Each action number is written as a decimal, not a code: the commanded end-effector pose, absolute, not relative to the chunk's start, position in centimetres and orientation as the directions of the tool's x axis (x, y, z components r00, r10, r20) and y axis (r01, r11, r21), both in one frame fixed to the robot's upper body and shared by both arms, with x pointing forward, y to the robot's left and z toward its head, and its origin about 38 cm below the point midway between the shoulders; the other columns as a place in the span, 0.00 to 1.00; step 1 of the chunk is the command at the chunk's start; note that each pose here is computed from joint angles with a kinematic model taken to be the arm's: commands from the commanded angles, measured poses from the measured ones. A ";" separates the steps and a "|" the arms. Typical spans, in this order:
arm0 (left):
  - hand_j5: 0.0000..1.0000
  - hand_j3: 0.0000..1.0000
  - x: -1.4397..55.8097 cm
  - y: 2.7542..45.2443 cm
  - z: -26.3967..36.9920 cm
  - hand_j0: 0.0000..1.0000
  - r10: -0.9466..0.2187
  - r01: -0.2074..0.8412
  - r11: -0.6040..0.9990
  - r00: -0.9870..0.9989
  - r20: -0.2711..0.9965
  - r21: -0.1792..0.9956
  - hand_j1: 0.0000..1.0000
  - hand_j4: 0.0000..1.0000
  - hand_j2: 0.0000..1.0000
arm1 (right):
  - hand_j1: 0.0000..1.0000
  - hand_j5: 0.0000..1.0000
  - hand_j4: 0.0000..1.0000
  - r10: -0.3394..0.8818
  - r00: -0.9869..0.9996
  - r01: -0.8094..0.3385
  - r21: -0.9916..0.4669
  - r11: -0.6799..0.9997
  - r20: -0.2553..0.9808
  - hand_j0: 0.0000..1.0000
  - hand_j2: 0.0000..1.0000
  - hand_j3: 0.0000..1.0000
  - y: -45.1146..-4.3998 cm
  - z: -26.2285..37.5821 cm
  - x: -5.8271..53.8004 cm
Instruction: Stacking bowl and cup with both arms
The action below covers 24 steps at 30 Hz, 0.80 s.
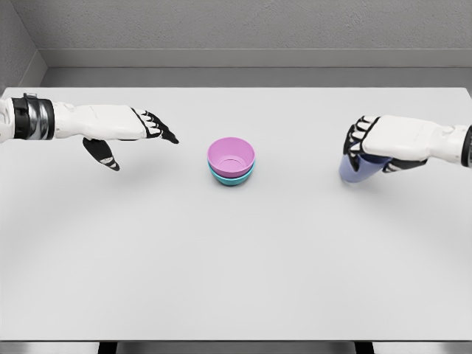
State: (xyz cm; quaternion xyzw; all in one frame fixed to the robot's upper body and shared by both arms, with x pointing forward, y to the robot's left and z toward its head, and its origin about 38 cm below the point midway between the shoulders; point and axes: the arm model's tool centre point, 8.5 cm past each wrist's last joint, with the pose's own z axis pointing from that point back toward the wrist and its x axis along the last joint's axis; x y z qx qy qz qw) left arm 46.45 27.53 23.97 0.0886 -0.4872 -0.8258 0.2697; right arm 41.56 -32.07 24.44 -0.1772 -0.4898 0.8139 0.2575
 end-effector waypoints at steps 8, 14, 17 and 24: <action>1.00 1.00 46.5 27.6 24.1 1.00 -0.534 0.361 -0.373 -0.837 0.120 0.854 1.00 1.00 1.00 | 0.41 0.41 0.41 0.583 -0.812 -0.191 -0.935 -0.299 -0.020 0.41 0.41 0.41 -30.0 25.9 42.6; 1.00 1.00 46.5 27.6 24.1 1.00 -0.534 0.361 -0.372 -0.837 0.120 0.855 1.00 1.00 1.00 | 0.41 0.41 0.41 0.557 -0.830 -0.158 -0.951 -0.264 -0.017 0.41 0.41 0.41 -28.2 26.7 43.1; 1.00 1.00 46.5 27.6 24.1 1.00 -0.534 0.361 -0.372 -0.837 0.120 0.855 1.00 1.00 1.00 | 0.41 0.41 0.41 0.542 -0.840 -0.141 -0.959 -0.245 -0.014 0.41 0.41 0.41 -27.1 27.1 43.4; 1.00 1.00 46.5 27.6 24.1 1.00 -0.534 0.361 -0.373 -0.837 0.120 0.854 1.00 1.00 1.00 | 0.41 0.41 0.41 0.514 -0.858 -0.118 -0.968 -0.221 -0.013 0.41 0.41 0.41 -25.3 27.6 43.7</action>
